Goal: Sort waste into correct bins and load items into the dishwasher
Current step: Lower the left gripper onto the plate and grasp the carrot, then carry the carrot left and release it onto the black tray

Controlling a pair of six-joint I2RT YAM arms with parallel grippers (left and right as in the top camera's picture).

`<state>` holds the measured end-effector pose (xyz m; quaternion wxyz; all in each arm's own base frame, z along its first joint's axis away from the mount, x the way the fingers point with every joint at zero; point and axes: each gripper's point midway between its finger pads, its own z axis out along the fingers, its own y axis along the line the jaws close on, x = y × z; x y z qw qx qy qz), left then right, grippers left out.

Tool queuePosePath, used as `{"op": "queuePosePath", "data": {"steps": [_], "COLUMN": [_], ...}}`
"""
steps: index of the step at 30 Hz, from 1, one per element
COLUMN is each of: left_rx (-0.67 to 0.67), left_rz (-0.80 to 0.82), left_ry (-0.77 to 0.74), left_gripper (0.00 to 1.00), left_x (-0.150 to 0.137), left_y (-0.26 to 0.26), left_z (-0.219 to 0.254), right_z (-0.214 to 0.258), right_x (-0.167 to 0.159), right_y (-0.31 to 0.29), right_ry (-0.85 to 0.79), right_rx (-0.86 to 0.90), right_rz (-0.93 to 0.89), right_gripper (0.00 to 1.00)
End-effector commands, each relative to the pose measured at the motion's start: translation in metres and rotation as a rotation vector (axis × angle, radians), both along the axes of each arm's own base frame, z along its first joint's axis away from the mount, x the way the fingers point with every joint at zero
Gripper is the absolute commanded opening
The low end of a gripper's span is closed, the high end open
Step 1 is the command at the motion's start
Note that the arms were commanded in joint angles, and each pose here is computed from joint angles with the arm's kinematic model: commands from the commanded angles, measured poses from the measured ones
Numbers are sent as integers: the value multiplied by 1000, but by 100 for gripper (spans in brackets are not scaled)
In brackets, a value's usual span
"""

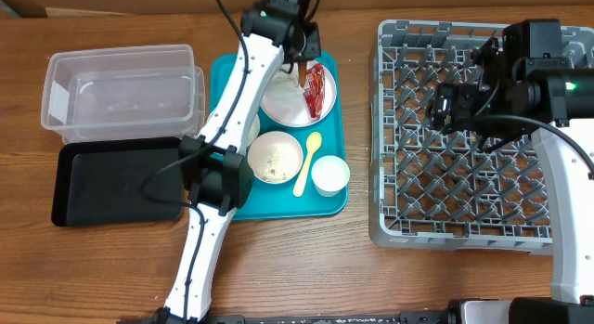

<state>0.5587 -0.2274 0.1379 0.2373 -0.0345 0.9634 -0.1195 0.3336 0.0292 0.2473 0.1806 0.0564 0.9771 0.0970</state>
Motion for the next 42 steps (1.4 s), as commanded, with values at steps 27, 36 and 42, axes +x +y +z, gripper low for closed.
{"op": "queuePosePath", "data": {"steps": [27,36,42], "left_rx": [132,355,346], "left_rz": [77,514,797], "left_ry": [-196,87,342], "left_gripper": [4,4,4], "left_x": [-153,-236,-267], "left_y": [163,268,319], "left_z": [246,187,105], "right_z": [11,16,18], "right_x": [5,11,14], "right_y": [4,10,13], "right_ry": [-38,-68,-83], "right_rx": [21,52,68], "right_rz": [7,21,29], "right_gripper": [100,100,100]}}
